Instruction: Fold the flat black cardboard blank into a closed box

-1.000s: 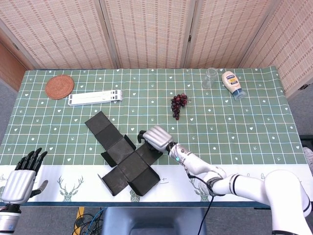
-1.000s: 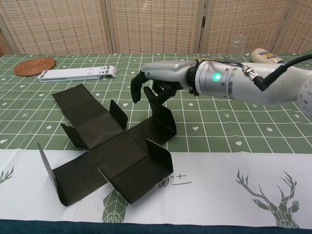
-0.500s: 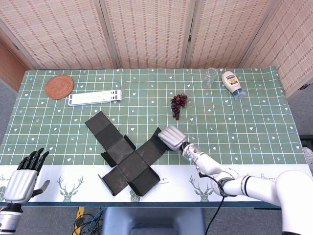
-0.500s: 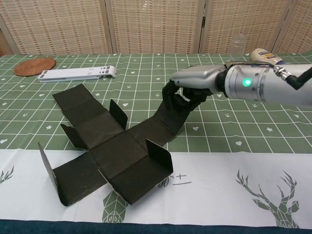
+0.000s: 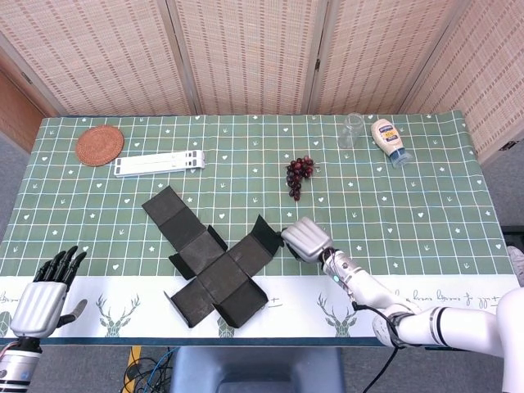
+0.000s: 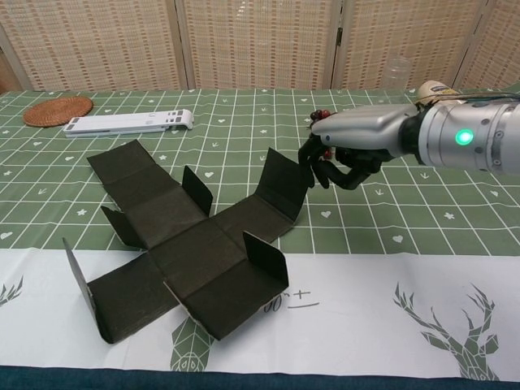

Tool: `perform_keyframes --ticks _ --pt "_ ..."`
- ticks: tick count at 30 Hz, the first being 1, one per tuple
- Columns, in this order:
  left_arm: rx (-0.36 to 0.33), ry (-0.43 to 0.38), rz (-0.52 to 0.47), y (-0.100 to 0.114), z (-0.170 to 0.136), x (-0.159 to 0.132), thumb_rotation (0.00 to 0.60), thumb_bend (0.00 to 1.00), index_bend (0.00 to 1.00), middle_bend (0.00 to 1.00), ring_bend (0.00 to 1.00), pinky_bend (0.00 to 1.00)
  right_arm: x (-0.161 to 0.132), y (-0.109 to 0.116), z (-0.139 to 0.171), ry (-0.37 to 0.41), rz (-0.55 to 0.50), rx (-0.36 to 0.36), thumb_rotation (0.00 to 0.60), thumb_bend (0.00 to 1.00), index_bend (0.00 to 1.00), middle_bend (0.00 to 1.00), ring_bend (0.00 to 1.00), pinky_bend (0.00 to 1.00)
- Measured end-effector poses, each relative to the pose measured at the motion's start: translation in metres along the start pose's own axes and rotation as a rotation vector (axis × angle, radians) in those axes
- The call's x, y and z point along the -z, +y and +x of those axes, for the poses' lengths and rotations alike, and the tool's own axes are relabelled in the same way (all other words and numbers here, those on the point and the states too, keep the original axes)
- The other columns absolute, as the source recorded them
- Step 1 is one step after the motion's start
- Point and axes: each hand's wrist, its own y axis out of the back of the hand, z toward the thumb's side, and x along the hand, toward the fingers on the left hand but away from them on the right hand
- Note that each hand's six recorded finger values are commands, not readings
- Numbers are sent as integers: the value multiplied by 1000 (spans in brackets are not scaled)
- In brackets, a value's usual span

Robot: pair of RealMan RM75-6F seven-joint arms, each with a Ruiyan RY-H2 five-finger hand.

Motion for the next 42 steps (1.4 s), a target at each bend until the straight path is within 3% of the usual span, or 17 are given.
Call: perform_keyframes --ticks 6,13,23,31,42 --pt "-8 11 4 4 -4 4 600 259 19 0 31 132 -28 0 -25 48 -18 44 600 821 424 388 862 1000" --pt "-15 29 6 7 -11 9 600 259 19 0 31 132 -67 20 -49 132 -57 136 600 828 405 367 862 1000" --pt "-19 51 2 9 -17 18 600 259 19 0 31 132 -85 42 -38 194 -74 218 600 869 405 399 868 1000" --pt "-23 36 6 11 -16 14 600 259 19 0 31 132 -113 38 -62 236 -31 182 600 868 405 365 868 1000" --pt "-20 38 15 13 -23 16 600 260 19 0 31 132 -142 20 -117 215 37 102 600 874 405 350 868 1000"
